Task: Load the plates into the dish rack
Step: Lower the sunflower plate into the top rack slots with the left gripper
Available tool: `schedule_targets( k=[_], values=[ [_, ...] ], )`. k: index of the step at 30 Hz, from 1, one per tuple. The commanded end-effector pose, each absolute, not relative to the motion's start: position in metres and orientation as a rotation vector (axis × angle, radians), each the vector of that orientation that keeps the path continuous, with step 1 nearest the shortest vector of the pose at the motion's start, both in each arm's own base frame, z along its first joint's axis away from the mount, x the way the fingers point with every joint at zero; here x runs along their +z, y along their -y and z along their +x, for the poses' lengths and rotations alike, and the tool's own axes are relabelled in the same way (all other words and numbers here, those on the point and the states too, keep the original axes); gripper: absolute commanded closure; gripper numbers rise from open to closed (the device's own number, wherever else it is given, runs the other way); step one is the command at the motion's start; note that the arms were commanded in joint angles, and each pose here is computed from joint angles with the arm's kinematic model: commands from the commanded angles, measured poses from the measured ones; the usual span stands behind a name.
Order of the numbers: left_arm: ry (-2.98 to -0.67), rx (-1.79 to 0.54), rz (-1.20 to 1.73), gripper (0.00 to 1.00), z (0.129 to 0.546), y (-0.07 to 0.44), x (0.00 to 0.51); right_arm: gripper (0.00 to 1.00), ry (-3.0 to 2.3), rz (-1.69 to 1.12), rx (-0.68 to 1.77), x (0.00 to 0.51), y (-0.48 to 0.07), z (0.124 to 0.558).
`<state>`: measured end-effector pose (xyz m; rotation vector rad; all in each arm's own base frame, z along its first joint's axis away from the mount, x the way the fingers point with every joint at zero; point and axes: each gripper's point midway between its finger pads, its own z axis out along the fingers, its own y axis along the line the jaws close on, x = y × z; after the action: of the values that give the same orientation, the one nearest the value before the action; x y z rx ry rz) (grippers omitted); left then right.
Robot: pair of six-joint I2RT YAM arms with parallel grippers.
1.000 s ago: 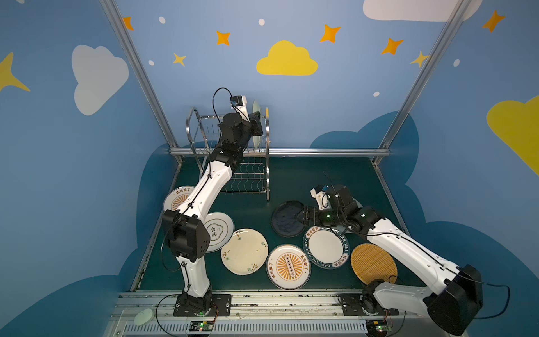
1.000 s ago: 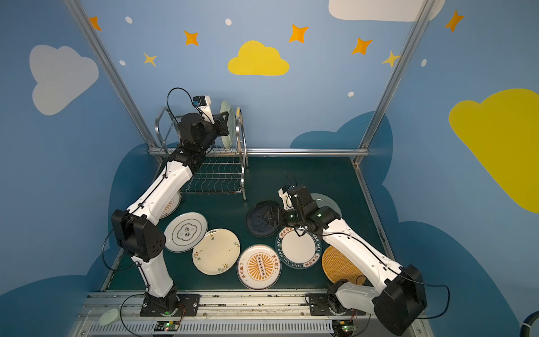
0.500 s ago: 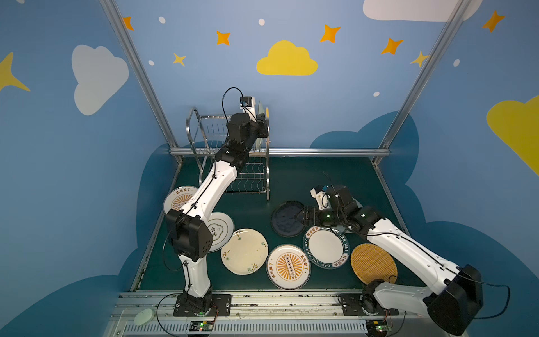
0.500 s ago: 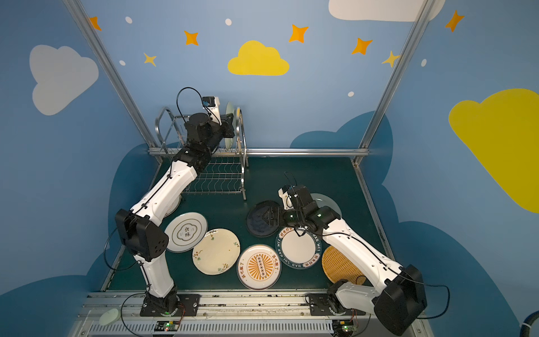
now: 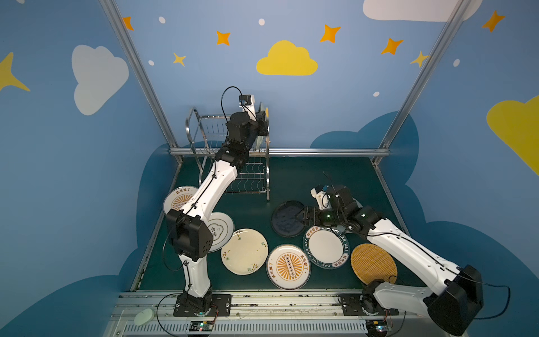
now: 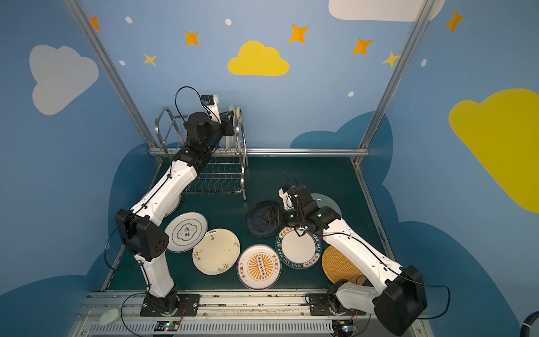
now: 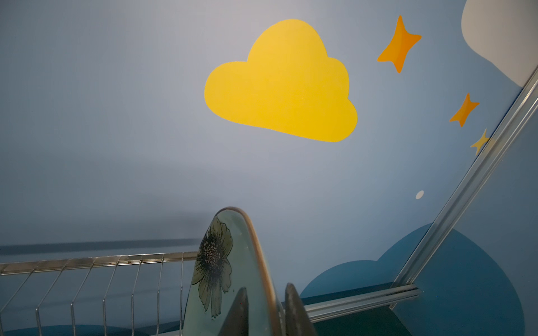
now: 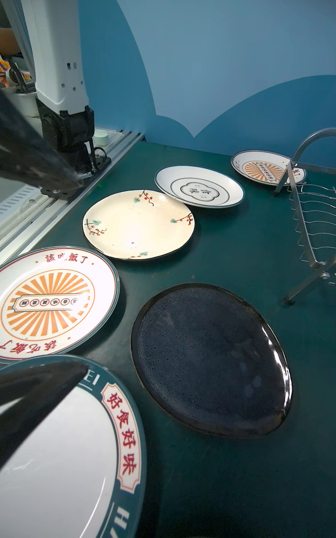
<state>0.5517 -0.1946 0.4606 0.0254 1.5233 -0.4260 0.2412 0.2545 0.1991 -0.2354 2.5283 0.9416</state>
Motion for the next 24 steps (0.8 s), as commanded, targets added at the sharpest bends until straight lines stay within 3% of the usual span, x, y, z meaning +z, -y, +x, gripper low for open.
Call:
schedule_targets(
  k=[1,15,24],
  values=[
    [-1.464,-0.445,0.016,0.74,0.547,0.192,0.483,0.10,-2.498,-0.250,0.917,0.207,-0.249,0.239],
    [-1.413,-0.487,0.026,0.62,0.526,0.187,0.517,0.10,-2.375,-0.204,0.851,0.227,-0.228,0.242],
    [-1.351,-0.531,0.034,0.38,0.494,0.177,0.555,0.10,-2.337,-0.219,0.864,0.238,-0.224,0.237]
  ],
)
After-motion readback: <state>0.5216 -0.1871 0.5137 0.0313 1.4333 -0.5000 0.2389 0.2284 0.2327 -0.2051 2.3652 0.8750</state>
